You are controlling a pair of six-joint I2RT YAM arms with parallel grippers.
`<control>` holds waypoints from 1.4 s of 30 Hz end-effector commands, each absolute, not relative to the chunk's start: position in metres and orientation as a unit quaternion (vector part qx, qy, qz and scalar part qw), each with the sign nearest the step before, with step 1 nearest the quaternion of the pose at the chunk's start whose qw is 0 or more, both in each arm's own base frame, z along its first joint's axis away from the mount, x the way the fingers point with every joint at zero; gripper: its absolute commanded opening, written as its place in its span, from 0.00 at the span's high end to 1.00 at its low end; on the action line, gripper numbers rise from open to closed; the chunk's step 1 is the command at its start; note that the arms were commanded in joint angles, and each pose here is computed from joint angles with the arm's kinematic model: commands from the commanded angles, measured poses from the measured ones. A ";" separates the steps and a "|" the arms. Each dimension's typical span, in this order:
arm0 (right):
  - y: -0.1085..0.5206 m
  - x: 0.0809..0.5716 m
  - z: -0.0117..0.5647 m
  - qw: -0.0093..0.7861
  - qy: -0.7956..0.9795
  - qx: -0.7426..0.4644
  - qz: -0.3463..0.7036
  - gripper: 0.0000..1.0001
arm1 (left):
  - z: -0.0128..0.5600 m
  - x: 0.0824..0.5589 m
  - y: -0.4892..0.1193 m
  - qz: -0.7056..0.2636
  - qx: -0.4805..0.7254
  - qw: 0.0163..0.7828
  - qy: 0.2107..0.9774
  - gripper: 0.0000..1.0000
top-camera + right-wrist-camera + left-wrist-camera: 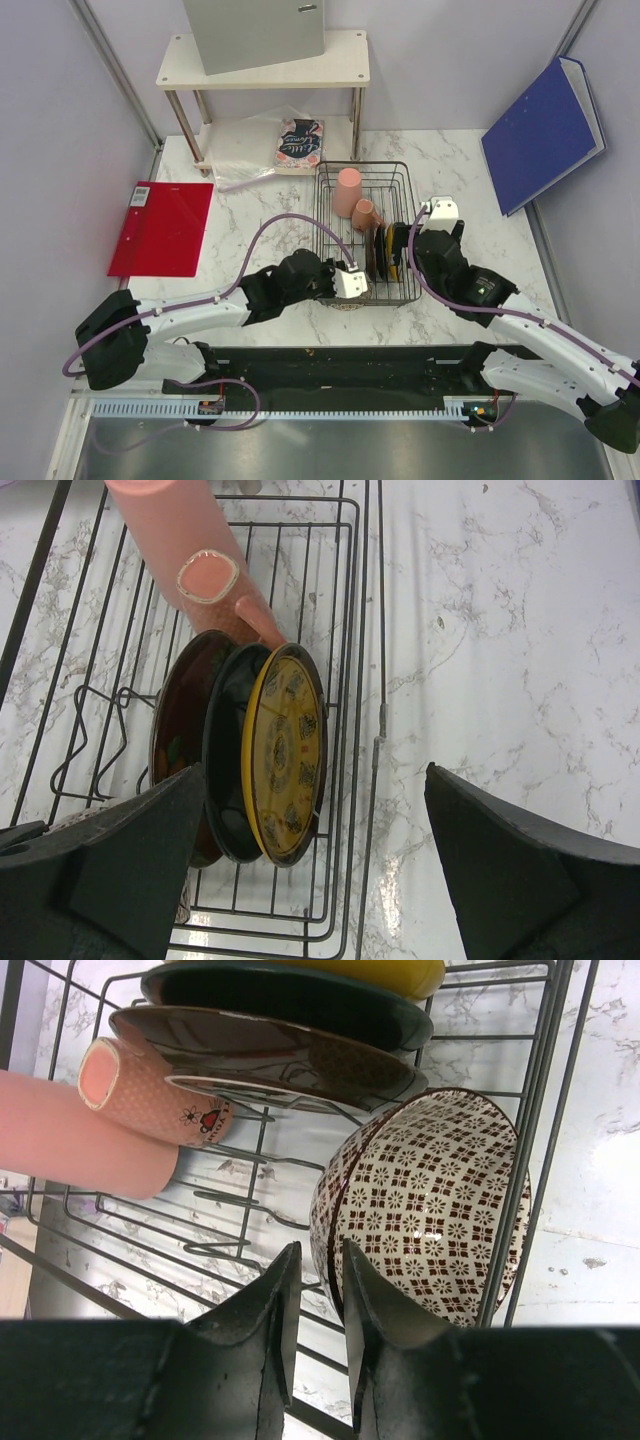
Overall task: Unload the mixed dishes from the dish rack
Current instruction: Pick up the bowl from the dish rack.
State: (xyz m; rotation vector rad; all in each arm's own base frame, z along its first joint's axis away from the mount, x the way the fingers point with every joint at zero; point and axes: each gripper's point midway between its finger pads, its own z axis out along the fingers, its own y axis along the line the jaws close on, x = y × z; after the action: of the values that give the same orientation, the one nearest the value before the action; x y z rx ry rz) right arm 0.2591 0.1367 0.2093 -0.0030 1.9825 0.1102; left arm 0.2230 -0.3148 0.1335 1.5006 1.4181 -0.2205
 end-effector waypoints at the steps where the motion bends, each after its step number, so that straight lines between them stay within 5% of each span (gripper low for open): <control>1: 0.137 0.259 0.208 0.546 0.836 0.006 0.050 0.02 | 0.139 0.228 -0.314 -0.093 0.599 0.525 0.598 0.69; 8: 0.137 0.259 0.204 0.544 0.838 0.006 0.048 0.02 | 0.131 0.231 -0.314 -0.082 0.601 0.518 0.603 0.72; 12: 0.136 0.259 0.204 0.545 0.837 0.007 0.046 0.02 | 0.132 0.231 -0.314 -0.084 0.600 0.518 0.604 0.98; 26: 0.137 0.261 0.201 0.541 0.840 0.007 0.042 0.02 | 0.172 0.237 -0.309 -0.070 0.555 0.567 0.604 0.98; 42: 0.138 0.263 0.195 0.541 0.840 0.015 0.040 0.02 | 0.204 0.232 -0.316 0.035 0.487 0.707 0.512 0.98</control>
State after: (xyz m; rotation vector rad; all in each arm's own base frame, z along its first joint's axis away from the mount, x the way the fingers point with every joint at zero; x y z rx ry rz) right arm 0.2603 0.1388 0.1947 0.0011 2.0140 0.0932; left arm 0.2198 -0.3046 0.1355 1.3453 1.3091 0.0283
